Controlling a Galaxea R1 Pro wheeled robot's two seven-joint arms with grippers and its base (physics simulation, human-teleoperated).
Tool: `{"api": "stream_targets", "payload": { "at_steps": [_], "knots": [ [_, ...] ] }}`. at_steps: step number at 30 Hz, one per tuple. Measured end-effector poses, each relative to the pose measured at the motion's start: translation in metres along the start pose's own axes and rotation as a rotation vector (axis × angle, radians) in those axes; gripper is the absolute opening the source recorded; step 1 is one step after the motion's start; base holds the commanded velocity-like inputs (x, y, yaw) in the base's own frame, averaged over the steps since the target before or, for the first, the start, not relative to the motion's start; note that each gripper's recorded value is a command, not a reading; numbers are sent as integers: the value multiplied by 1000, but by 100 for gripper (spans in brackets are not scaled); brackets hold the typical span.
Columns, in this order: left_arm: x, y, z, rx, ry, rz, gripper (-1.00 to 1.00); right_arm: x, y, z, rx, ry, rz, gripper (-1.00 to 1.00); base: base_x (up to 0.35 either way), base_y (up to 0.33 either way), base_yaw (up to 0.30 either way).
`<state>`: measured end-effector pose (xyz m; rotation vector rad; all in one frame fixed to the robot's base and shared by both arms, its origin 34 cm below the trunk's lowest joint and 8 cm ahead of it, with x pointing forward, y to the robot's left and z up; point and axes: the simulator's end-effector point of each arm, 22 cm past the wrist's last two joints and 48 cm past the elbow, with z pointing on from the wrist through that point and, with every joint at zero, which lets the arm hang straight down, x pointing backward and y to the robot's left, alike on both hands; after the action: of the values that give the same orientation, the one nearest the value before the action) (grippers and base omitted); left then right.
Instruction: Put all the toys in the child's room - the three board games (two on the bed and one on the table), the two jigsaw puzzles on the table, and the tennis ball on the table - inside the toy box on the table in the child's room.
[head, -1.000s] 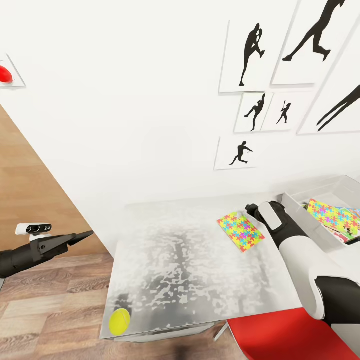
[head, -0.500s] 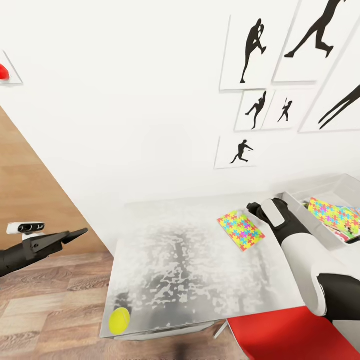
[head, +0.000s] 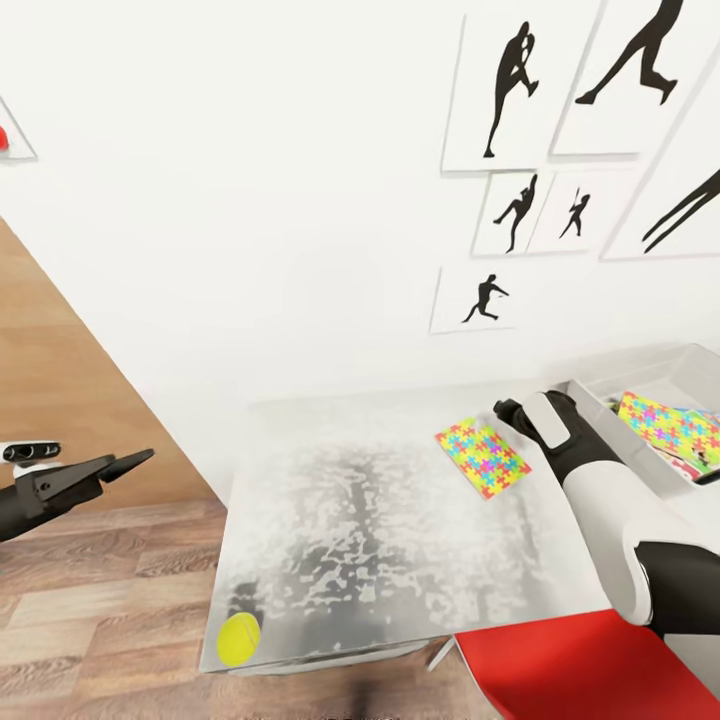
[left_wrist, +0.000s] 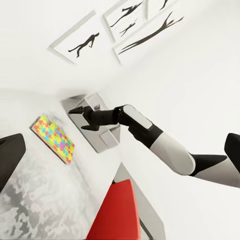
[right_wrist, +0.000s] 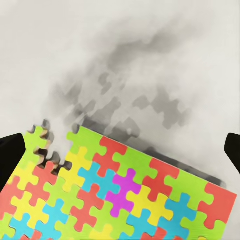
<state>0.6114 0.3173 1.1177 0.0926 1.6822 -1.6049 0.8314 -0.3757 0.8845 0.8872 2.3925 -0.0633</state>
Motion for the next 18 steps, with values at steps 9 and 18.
{"api": "stream_targets", "payload": {
  "at_steps": [9, 18],
  "knots": [
    [-5, 4, -8, -24, 4, 8, 100, -11, 10, -1, -10, -11, 1, 100, 0, 0, 0],
    [-3, 9, -9, -31, 6, 2, 100, -13, 12, 2, -10, -12, 1, 100, 0, 0, 0]
  ]
}}
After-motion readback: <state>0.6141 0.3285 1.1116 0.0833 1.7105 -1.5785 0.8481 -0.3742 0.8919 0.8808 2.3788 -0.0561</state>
